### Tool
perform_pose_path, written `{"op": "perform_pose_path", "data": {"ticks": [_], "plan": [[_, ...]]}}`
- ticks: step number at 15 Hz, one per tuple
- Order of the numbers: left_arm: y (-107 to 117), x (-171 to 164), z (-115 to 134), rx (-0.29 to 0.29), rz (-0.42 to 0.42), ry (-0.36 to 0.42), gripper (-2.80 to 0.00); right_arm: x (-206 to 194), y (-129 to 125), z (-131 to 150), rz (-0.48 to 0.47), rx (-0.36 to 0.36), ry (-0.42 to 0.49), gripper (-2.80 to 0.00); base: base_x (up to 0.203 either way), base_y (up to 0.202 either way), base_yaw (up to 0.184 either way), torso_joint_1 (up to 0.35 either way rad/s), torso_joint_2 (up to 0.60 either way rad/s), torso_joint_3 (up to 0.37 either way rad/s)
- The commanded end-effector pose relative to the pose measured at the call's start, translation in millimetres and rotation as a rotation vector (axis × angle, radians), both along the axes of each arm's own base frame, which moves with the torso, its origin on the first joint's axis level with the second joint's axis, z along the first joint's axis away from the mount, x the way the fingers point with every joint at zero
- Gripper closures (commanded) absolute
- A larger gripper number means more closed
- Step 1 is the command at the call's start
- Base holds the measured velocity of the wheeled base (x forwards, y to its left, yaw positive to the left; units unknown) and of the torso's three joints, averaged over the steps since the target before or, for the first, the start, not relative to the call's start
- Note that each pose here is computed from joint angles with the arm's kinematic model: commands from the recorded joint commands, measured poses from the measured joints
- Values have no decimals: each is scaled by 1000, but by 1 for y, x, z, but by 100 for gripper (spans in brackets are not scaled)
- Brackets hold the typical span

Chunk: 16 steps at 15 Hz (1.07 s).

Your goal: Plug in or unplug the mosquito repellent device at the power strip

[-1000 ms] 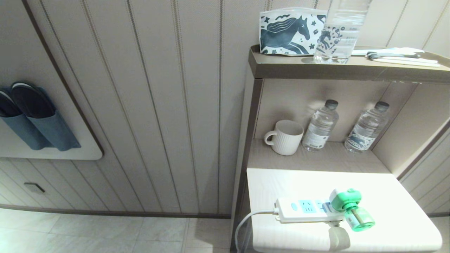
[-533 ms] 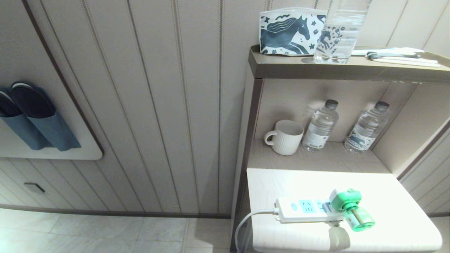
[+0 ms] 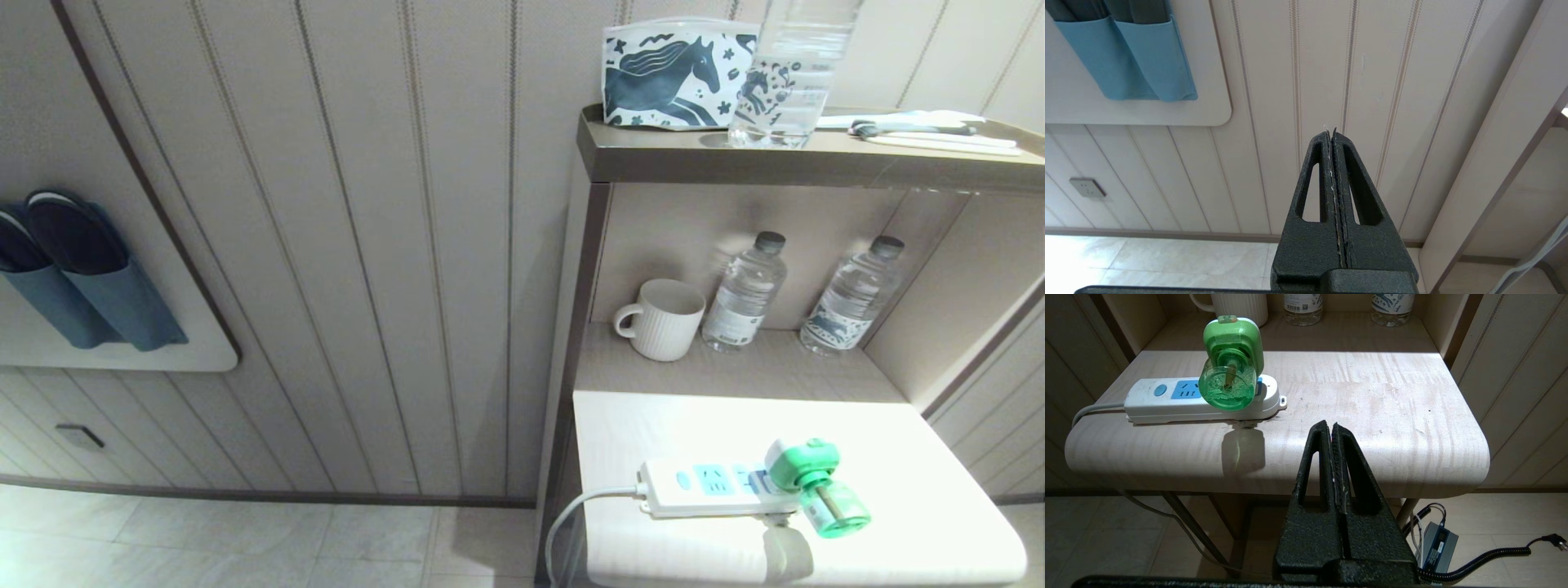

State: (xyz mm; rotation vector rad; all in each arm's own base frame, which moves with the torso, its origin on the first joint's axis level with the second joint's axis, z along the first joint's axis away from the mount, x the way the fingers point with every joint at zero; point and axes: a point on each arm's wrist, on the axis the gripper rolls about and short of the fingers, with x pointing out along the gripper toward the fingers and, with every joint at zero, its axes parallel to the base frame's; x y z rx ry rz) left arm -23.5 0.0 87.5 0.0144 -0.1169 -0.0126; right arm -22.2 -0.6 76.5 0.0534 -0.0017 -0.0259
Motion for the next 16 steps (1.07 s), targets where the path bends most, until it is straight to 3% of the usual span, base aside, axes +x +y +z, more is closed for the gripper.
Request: {"op": "perform_pose_path", "data": {"ticks": [1, 16], "plan": [[0, 0, 0, 0, 0, -1, 0, 0, 0, 0, 0, 0, 1, 0, 0, 0, 0, 0, 0, 0], [0, 0, 0, 0, 0, -1, 0, 0, 0, 0, 0, 0, 1, 0, 0, 0, 0, 0, 0, 0]]}}
